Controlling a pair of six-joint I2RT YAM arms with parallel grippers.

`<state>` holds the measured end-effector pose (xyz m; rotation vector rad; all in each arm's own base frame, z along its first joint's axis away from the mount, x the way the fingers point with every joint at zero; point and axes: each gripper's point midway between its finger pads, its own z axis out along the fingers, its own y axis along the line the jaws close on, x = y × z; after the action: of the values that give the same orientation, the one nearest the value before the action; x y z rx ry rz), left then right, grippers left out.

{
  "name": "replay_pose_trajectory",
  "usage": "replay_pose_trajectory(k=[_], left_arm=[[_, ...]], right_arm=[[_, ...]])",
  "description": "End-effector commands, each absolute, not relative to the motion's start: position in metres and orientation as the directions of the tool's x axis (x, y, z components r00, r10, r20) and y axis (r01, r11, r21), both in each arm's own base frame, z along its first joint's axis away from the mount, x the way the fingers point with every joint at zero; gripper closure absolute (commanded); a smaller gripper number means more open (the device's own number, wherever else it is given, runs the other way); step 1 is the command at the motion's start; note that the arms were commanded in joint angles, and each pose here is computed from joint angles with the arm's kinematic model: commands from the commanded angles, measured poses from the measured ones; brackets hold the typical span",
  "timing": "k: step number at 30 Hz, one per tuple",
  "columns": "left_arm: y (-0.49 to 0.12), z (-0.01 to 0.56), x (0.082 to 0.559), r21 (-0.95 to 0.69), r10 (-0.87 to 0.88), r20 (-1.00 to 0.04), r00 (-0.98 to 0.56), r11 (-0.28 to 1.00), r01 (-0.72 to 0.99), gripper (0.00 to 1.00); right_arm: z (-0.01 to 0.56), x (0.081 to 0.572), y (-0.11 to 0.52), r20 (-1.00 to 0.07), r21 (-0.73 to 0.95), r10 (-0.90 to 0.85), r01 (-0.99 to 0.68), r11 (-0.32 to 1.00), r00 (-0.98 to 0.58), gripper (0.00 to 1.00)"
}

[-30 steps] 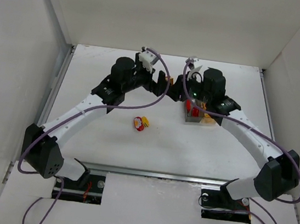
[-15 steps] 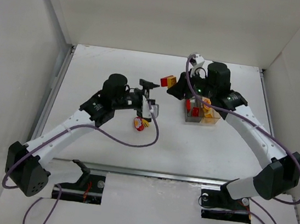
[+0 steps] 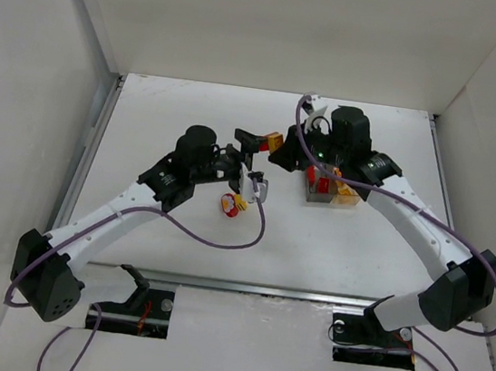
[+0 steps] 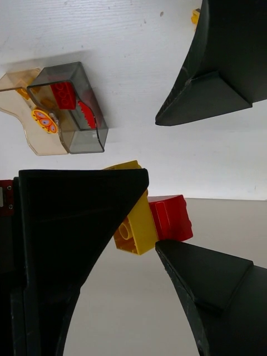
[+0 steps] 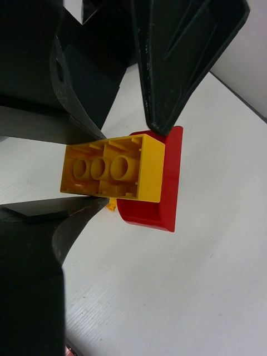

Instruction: Sort the legos into containers by color

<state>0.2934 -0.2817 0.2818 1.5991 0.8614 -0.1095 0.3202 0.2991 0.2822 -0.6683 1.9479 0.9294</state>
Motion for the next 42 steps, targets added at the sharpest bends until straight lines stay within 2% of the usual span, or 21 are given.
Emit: replay_pose_trajectory(k=[1,8,11,16,19,22,23,25,28,29,33,37,42], left_arm=[[-0.278,0.315,0.291,0.86,0.441,-0.485,0.755,0.085,0.504,0.19],[-0.279,0.332,0.307,0.771,0.418,-0.628,0.656,0.219,0.598,0.17],[-0.283,0.329,0.304,0.758,0.409,-0.639,0.651,0.191,0.624,0.17],[-0.285,0.321,0.314,0.73,0.43,-0.665,0.61,0.205,0.652,0.32],[-0.286,0.314,0.318,0.708,0.45,-0.68,0.578,0.2,0.677,0.33],[-0.286,0.304,0.318,0.701,0.467,-0.678,0.567,0.179,0.691,0.42],[-0.286,0.304,0.318,0.701,0.467,-0.678,0.567,0.179,0.691,0.46],[-0.286,0.304,0.318,0.701,0.467,-0.678,0.567,0.179,0.691,0.63],[-0.289,0.309,0.318,0.698,0.455,-0.688,0.565,0.199,0.688,0.75],[-0.289,0.309,0.318,0.698,0.455,-0.688,0.565,0.199,0.688,0.82],[-0.285,0.304,0.321,0.69,0.477,-0.692,0.542,0.217,0.69,1.0],[-0.278,0.289,0.326,0.667,0.529,-0.696,0.486,0.225,0.71,1.0],[-0.265,0.23,0.345,0.559,0.664,-0.699,0.266,0.275,0.782,1.0]], right_arm=[[0.298,0.322,0.304,-0.879,0.346,-0.082,-0.746,0.569,-0.47,1.0],[0.294,0.317,0.309,-0.875,0.346,-0.094,-0.75,0.563,-0.474,1.0],[0.298,0.315,0.308,-0.88,0.343,-0.089,-0.753,0.561,-0.467,1.0],[0.298,0.311,0.31,-0.884,0.34,-0.088,-0.761,0.553,-0.459,1.0],[0.3,0.312,0.311,-0.888,0.337,-0.084,-0.764,0.551,-0.452,1.0],[0.301,0.309,0.311,-0.891,0.337,-0.081,-0.771,0.541,-0.446,1.0],[0.301,0.309,0.311,-0.891,0.337,-0.081,-0.771,0.54,-0.446,1.0],[0.302,0.308,0.312,-0.891,0.34,-0.083,-0.776,0.532,-0.447,1.0],[0.302,0.308,0.312,-0.891,0.34,-0.083,-0.776,0.532,-0.447,1.0],[0.302,0.306,0.313,-0.89,0.343,-0.085,-0.78,0.524,-0.448,1.0],[0.299,0.305,0.312,-0.89,0.342,-0.084,-0.779,0.525,-0.448,1.0],[0.297,0.321,0.291,-0.875,0.363,-0.043,-0.711,0.603,-0.482,1.0],[0.287,0.356,0.223,-0.836,0.389,0.063,-0.508,0.769,-0.545,1.0]])
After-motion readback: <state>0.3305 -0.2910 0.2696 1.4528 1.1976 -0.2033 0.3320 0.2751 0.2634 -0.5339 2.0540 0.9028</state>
